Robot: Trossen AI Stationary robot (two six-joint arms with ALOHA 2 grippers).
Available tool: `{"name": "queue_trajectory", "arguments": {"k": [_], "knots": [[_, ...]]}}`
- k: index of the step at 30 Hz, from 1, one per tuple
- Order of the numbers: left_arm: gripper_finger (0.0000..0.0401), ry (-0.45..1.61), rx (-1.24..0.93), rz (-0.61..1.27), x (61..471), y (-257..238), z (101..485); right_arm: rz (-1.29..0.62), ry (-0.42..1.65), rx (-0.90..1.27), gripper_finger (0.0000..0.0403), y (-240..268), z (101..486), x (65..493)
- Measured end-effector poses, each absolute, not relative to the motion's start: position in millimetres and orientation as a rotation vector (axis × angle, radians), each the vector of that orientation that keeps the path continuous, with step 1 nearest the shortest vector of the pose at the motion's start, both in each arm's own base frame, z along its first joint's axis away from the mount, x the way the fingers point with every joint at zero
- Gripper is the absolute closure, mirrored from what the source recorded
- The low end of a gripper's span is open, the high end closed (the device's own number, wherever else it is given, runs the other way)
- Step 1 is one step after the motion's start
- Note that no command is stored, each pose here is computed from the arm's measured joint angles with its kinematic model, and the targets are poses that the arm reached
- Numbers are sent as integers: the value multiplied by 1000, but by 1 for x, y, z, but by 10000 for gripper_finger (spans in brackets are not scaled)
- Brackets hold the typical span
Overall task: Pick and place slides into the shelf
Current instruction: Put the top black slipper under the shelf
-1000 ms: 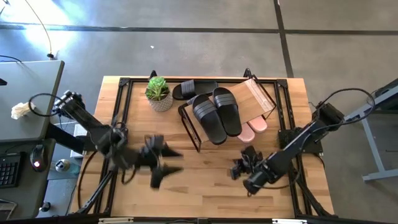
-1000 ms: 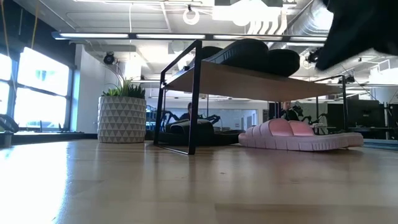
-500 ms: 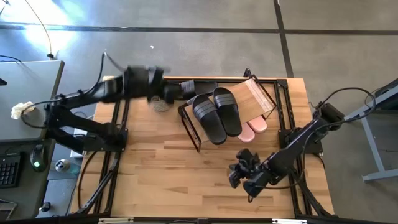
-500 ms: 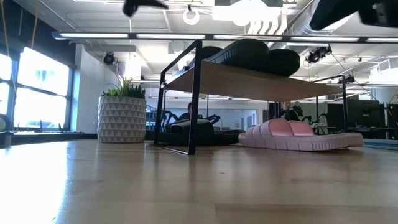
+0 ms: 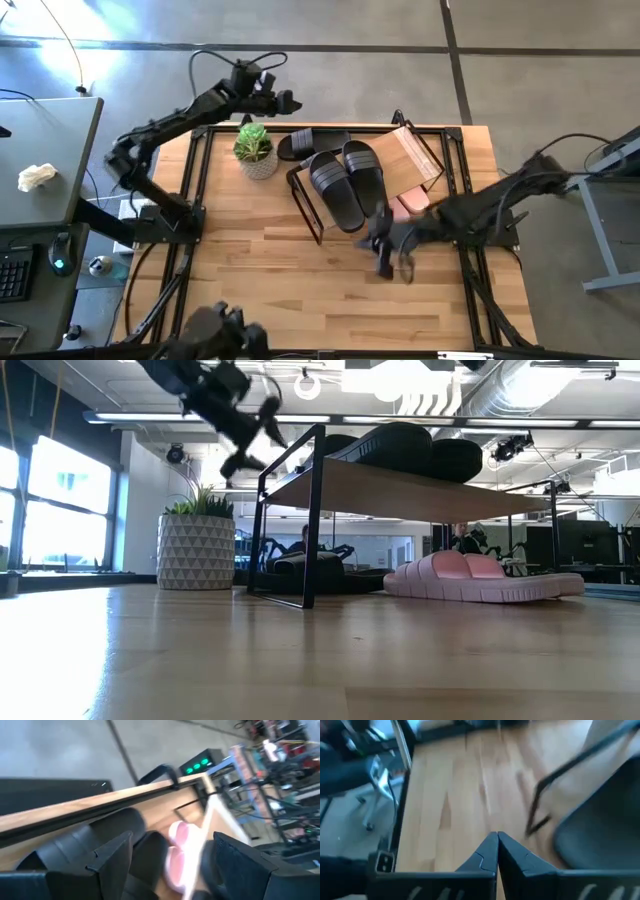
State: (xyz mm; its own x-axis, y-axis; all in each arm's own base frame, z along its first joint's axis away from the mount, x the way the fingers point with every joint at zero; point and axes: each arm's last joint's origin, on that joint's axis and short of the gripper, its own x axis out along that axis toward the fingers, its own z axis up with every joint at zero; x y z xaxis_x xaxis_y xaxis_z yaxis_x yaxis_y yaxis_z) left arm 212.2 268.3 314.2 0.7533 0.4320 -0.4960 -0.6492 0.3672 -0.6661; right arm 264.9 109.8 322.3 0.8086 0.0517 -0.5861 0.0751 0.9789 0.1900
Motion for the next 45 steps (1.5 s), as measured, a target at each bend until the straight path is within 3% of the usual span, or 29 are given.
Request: {"name": "queue_trajectory", "arguments": {"k": [8,15,28,45], "knots": [[142,340,-1034,824,210,307,264,-11,341,201,403,51,385,226],[142,439,-1101,877,204,322,230,-50,211,299,403,19,408,200],[142,606,-1227,782,212,327,178,-102,225,367,403,-6,408,191],[142,665,-1261,741,235,311,171,-111,274,383,403,-7,403,190]]}}
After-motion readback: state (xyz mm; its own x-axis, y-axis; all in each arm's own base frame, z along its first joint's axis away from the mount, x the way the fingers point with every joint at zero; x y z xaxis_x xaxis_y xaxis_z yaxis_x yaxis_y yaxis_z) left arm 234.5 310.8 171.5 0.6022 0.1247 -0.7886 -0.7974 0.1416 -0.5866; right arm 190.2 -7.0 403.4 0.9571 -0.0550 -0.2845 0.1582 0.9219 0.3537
